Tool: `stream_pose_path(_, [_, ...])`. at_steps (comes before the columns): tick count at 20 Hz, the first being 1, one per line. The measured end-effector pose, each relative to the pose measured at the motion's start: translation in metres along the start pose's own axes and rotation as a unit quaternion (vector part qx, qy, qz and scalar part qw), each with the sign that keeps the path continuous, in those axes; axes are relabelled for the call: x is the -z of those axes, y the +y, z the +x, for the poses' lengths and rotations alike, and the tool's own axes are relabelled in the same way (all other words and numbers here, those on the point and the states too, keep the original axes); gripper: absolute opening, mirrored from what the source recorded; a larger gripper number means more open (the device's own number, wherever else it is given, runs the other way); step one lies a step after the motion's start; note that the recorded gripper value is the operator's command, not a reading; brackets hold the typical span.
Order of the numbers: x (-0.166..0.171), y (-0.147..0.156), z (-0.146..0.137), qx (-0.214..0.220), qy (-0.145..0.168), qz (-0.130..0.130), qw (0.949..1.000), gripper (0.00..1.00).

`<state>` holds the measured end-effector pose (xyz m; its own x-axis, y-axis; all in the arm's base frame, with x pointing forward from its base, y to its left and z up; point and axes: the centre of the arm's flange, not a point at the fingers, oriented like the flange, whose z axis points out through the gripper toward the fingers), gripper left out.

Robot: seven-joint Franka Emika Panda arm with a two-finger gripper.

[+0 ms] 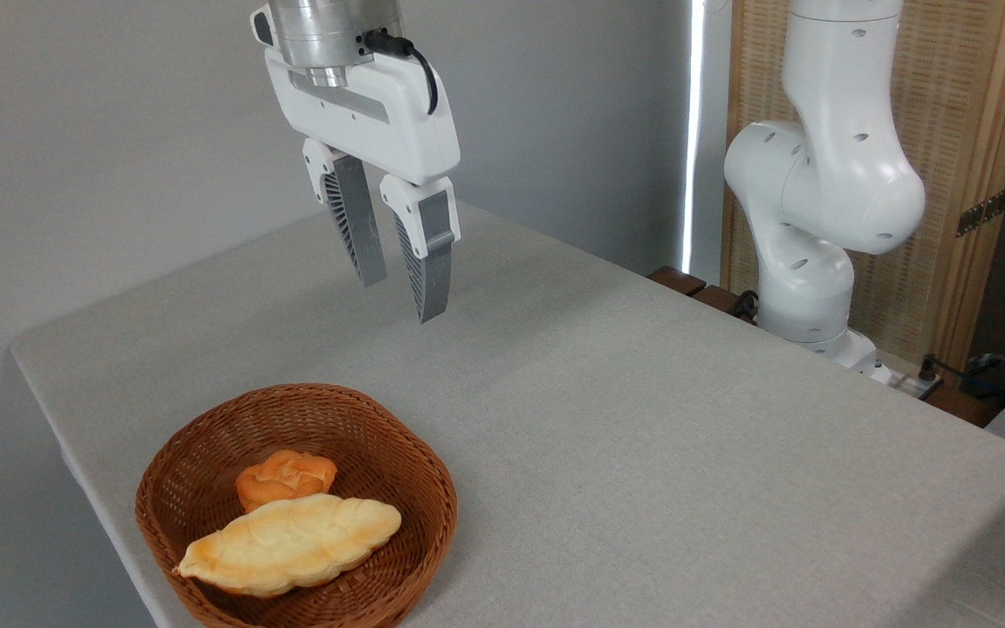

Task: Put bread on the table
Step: 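Move the open gripper down over the long bread roll in the basket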

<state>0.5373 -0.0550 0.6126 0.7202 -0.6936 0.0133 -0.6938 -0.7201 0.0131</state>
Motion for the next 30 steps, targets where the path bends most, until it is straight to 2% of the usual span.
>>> stream_pose_path(1, [0.000, 0.000, 0.000, 0.000, 0.000, 0.000, 1.0000, 1.00])
stream_pose_path(3, [0.000, -0.002, -0.001, 0.012, 0.024, -0.032, 0.9991, 1.00])
stream_pose_path(6, [-0.001, -0.010, -0.007, 0.025, 0.035, -0.046, 0.9980, 1.00])
stream_pose_path(23, [-0.010, -0.006, 0.002, 0.015, 0.025, -0.047, 0.9985, 1.00])
stream_pose_path(25, [-0.014, -0.004, 0.010, 0.011, 0.029, -0.043, 0.9986, 1.00])
stream_pose_path(30, [-0.016, -0.010, 0.037, 0.002, 0.081, 0.001, 0.9968, 1.00])
